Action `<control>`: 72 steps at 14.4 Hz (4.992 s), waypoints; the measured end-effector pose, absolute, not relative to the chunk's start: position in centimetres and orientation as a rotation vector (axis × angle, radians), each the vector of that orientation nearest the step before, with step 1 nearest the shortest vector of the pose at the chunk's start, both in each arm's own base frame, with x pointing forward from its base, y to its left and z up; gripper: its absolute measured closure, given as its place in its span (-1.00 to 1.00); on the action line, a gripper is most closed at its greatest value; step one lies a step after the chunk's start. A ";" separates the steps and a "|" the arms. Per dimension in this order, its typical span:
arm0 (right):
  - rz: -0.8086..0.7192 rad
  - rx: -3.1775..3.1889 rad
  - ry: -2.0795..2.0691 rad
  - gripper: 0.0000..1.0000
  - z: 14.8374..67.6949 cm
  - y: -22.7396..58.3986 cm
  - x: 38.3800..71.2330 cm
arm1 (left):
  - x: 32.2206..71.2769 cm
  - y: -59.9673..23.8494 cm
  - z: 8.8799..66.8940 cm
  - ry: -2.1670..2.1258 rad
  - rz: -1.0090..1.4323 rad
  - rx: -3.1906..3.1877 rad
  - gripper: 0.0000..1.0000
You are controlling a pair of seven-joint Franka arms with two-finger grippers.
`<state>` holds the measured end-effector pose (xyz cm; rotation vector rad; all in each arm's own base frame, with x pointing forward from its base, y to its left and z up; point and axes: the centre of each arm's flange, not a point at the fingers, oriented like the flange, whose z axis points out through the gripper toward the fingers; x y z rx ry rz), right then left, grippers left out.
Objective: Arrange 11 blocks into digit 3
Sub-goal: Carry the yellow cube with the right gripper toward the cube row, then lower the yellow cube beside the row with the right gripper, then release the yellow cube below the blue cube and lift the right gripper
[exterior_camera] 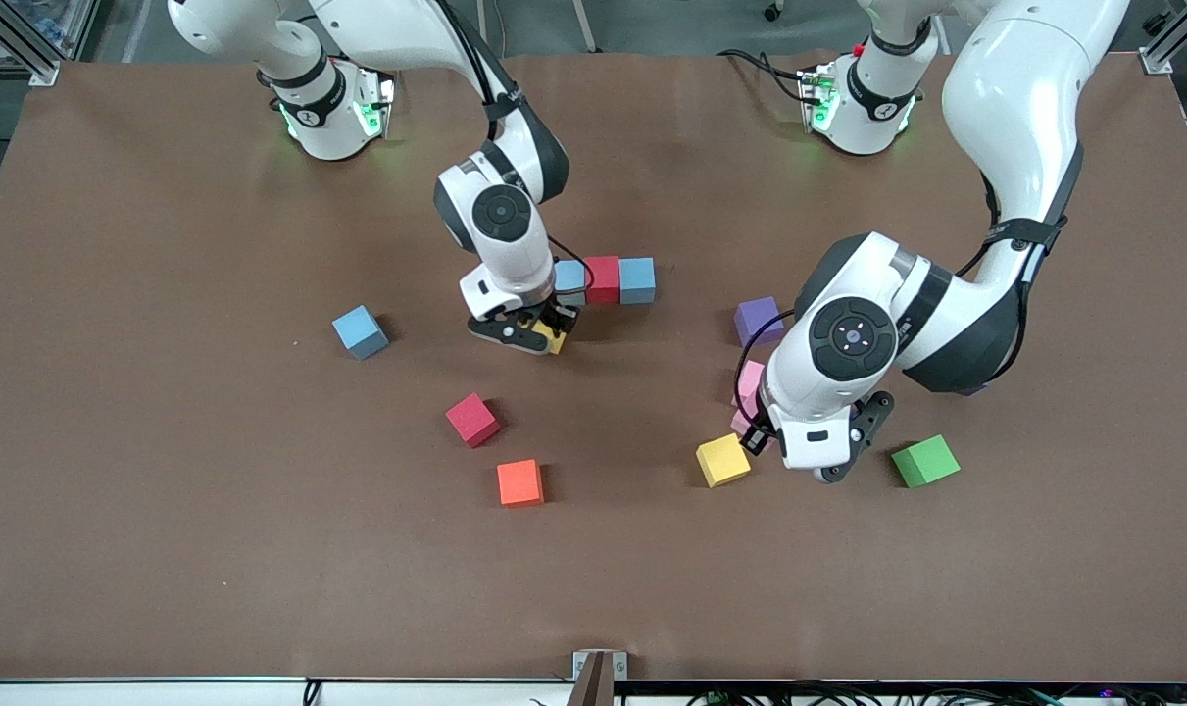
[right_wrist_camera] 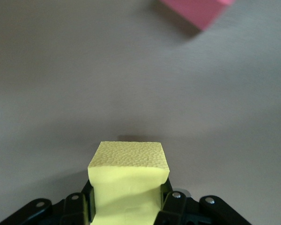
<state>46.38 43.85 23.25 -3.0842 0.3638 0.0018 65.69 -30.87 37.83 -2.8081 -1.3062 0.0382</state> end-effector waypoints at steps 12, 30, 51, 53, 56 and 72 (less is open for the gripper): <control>0.024 -3.130 0.120 -0.06 21.7 47.1 43.6 | 65.7 -30.7 37.8 -1.286 0.039 -2.816 -0.07; 0.044 -3.179 -0.005 -0.06 21.2 47.8 44.1 | 65.8 -30.6 37.7 -1.281 0.040 -2.816 -0.07; 0.050 -3.190 -0.095 -0.06 21.2 48.5 44.1 | 66.2 -29.7 37.8 -1.285 0.038 -2.817 -0.07; 0.056 -3.193 -0.105 -0.06 21.2 48.5 44.1 | 66.2 -29.7 38.0 -1.285 0.035 -2.819 -0.07; 0.060 -3.195 -0.107 -0.06 21.2 48.5 44.0 | 65.9 -30.2 39.0 -1.279 0.016 -2.831 -0.07; 0.069 -3.199 -0.115 -0.06 21.1 48.7 43.7 | 65.5 -29.5 40.5 -1.240 0.004 -2.820 -0.07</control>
